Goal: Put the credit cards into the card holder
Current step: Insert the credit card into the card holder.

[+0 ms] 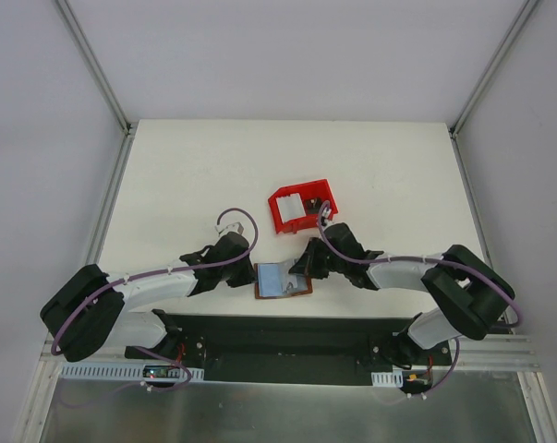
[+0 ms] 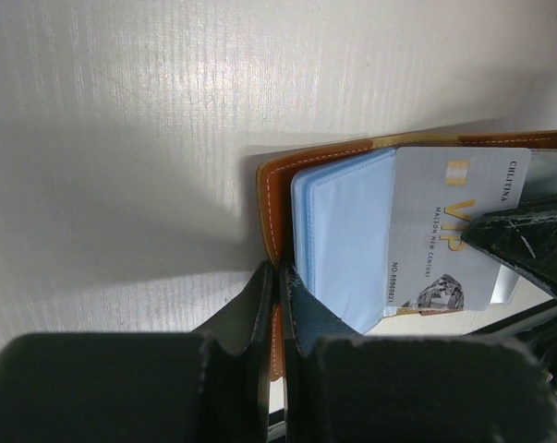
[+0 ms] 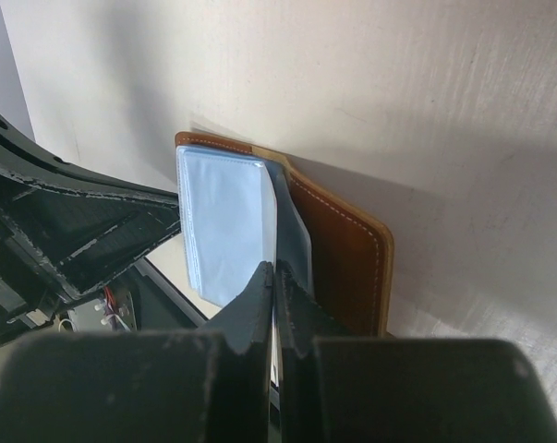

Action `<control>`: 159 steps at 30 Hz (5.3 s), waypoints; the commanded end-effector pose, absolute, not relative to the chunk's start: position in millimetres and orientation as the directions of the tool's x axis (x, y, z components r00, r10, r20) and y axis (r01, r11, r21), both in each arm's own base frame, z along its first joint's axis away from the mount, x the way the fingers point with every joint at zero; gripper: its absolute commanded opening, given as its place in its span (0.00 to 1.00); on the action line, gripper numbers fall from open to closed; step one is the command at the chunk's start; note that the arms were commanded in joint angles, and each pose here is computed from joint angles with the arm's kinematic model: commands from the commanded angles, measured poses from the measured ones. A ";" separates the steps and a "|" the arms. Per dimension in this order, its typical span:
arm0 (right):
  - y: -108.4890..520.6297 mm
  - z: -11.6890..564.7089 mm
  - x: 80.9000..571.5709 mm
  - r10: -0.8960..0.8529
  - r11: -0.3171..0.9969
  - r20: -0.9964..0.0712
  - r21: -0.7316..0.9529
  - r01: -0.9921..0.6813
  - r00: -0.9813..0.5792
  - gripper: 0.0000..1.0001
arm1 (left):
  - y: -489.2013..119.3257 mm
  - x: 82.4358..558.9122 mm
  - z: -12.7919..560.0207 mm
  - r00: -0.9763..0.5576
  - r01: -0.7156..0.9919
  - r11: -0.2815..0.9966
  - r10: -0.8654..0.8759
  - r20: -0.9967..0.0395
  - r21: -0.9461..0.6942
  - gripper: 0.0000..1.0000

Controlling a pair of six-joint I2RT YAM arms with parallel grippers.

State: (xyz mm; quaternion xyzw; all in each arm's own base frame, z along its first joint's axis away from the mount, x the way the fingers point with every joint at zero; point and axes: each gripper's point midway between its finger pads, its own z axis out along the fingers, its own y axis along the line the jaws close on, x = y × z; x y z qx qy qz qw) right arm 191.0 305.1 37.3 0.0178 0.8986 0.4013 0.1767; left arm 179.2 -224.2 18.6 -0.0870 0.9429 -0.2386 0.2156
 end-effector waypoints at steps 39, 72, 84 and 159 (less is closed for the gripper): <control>308.3 1.0 168.4 0.187 0.705 -0.225 0.709 -0.028 -0.956 0.01 | -214.7 174.1 3.1 -0.895 -0.098 0.881 -0.281 -0.346 -0.463 0.00; 331.7 34.3 164.2 -0.038 0.791 -0.340 0.564 -0.236 -0.940 0.36 | -219.9 177.0 14.2 -0.890 -0.066 0.868 -0.274 -0.364 -0.492 0.00; 353.5 44.1 164.0 -0.109 0.765 -0.358 0.565 -0.309 -0.927 0.19 | -221.5 178.0 16.6 -0.889 -0.059 0.866 -0.272 -0.368 -0.496 0.00; 356.7 79.5 179.6 -0.190 0.827 -0.520 0.372 -0.421 -0.833 0.44 | -224.9 179.9 54.5 -0.852 -0.003 0.811 -0.308 -0.423 -0.585 0.00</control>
